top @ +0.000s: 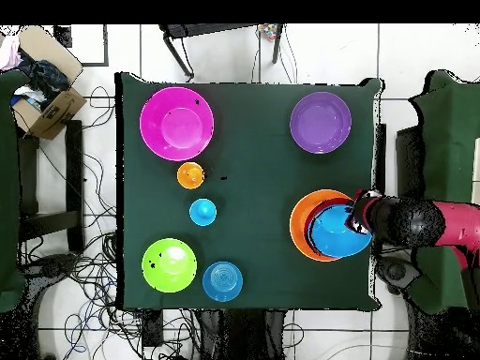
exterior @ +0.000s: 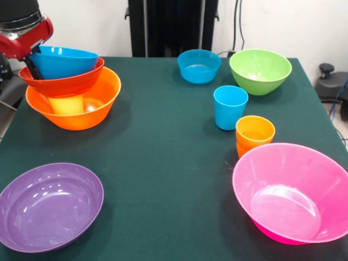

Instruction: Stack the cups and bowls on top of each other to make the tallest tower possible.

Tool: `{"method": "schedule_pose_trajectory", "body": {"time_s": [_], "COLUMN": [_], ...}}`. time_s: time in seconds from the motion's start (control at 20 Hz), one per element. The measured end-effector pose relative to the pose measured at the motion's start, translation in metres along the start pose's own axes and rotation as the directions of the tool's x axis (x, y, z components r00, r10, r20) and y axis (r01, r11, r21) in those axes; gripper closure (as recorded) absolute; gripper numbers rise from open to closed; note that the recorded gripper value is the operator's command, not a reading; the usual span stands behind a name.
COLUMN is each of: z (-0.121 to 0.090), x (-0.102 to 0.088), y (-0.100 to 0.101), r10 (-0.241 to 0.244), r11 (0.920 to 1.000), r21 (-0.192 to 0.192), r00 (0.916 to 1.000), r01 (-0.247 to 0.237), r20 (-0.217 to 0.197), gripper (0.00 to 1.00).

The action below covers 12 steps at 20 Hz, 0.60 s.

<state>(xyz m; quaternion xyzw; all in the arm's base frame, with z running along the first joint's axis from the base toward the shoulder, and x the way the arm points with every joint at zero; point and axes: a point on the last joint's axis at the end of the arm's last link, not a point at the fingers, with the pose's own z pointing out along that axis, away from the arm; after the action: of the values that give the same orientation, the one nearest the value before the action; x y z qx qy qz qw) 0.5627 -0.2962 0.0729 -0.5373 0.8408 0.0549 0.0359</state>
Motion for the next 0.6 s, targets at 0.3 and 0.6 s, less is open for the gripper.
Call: {"method": "schedule_pose_trajectory", "body": {"time_s": [0.3, 0.6], "z": [0.0000, 0.0002], "x": [-0.0002, -0.0026], "y": [0.0000, -0.0001], "r10": [0.000, -0.004], "r11": [1.0000, 1.0000], "r21": [0.000, -0.001], "r00": [1.0000, 1.0000], "r01": [0.000, 0.004], "r20": [0.000, 0.000], "gripper": [1.00, 1.00]}}
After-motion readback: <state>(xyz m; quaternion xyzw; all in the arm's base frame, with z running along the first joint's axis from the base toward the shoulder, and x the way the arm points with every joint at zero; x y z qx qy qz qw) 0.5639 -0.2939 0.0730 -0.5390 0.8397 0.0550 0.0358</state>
